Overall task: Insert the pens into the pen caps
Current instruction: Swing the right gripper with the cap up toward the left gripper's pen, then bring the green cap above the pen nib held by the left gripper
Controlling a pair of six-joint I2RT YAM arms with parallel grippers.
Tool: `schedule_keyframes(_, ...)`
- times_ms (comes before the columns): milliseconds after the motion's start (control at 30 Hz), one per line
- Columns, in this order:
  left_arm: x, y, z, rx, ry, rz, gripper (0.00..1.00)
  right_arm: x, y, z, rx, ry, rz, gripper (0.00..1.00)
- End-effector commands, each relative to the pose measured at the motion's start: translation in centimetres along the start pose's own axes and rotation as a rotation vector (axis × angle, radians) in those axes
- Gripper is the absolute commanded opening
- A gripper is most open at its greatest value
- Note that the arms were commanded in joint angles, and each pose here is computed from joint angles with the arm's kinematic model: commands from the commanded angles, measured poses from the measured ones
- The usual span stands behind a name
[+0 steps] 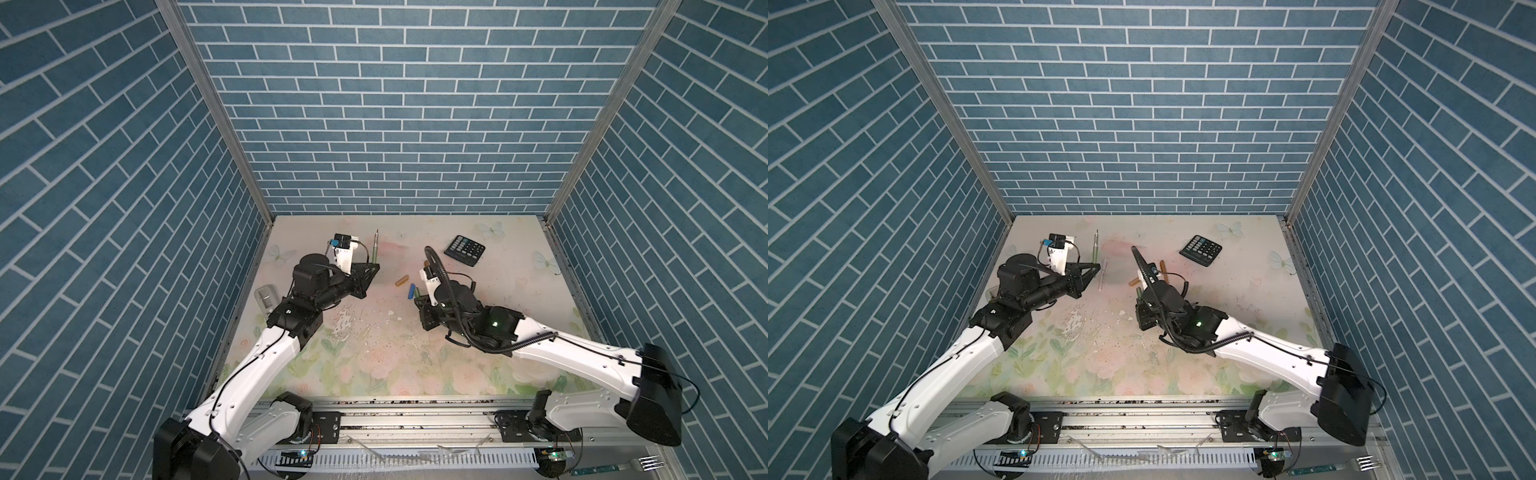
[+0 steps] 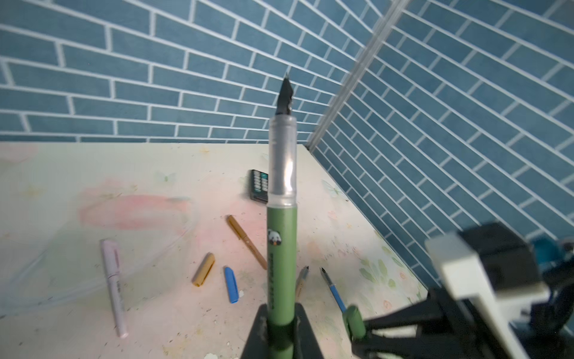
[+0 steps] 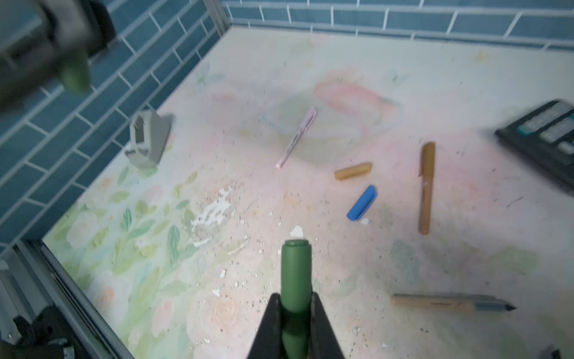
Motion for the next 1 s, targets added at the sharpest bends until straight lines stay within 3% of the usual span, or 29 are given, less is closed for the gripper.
schedule_keyframes(0,-0.6,-0.1,-3.2,-0.133,0.149,-0.024,0.0,4.2,-3.0,-1.3,-0.098,-0.041,-0.165,0.12)
schedule_keyframes(333,-4.1,1.6,-5.8,-0.185,0.225,0.097,0.0,10.6,-7.6,-2.0,-0.094,-0.006,-0.412,0.11)
schedule_keyframes(500,-4.6,1.8,-6.2,-0.198,0.233,0.109,0.0,11.5,-8.1,-2.0,-0.07,0.03,-0.481,0.11)
schedule_keyframes(733,-4.8,1.9,-6.5,-0.211,0.245,0.127,0.0,12.2,-9.2,-1.6,0.061,0.116,-0.678,0.1)
schedule_keyframes(967,-4.7,1.6,-6.8,-0.221,0.248,0.121,0.0,11.6,-8.6,-1.4,0.15,0.194,-0.7,0.09)
Point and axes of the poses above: each gripper's point midway between its finger pads, its own y axis out along the fingers, its own z axis along the line the jaws close on, x = y × z, the point moved 7 cm from there along -y, back along the fingers, and after that the axes turned 10 degrees about -y, right-handed, at the moved point
